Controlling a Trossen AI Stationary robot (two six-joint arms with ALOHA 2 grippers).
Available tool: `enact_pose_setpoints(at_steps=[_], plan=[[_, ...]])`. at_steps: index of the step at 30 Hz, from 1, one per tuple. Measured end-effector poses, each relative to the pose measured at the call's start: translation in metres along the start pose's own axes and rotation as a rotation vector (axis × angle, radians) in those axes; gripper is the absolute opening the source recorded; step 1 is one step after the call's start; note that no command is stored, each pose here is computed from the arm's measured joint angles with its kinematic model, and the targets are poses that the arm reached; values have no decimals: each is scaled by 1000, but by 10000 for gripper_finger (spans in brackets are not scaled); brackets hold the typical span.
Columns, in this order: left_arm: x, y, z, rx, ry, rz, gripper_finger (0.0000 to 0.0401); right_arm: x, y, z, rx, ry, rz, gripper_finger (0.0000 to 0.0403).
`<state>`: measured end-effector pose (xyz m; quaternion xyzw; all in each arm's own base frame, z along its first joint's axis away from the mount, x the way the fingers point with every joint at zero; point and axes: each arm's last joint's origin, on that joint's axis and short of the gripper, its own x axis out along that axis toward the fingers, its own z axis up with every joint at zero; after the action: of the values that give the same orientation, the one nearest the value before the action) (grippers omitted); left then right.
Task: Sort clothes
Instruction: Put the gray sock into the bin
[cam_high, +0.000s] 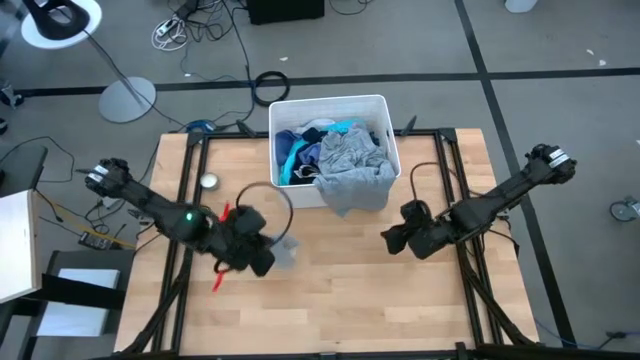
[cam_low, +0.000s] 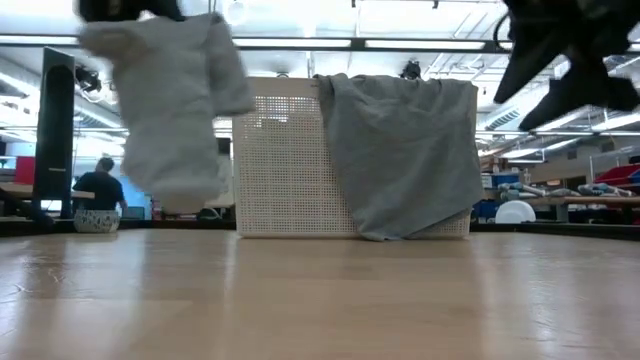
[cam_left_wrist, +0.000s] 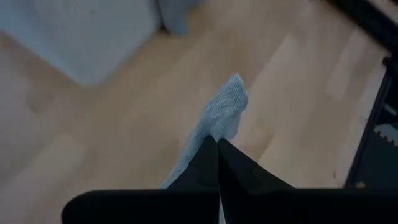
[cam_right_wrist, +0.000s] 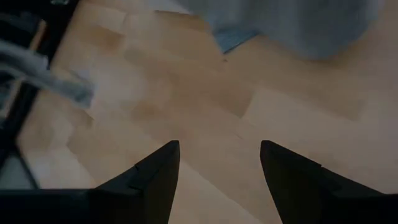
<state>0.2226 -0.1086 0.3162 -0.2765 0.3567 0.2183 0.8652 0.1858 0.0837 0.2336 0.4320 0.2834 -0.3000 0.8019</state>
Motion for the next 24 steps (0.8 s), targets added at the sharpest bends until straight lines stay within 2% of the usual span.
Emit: enact_pose_setpoints(at_steps=[3,8,14,16,20,24], plan=[[-10,3,27,51,-58,-14,0,16,-7,-10,39,-6,46,227],[-33,11,84,166,-197,-5,0,33,-15,-21,92,-24,59,227],[-61,35,157,265,-479,85,0,43,-14,-27,98,-22,53,227],[-67,47,179,260,-586,135,0,45,-13,-28,105,-21,64,227],[-69,69,205,231,-694,194,2,49,-11,-29,121,-42,65,227],[-66,80,212,281,-656,129,25,52,-13,-29,153,-108,46,227]])
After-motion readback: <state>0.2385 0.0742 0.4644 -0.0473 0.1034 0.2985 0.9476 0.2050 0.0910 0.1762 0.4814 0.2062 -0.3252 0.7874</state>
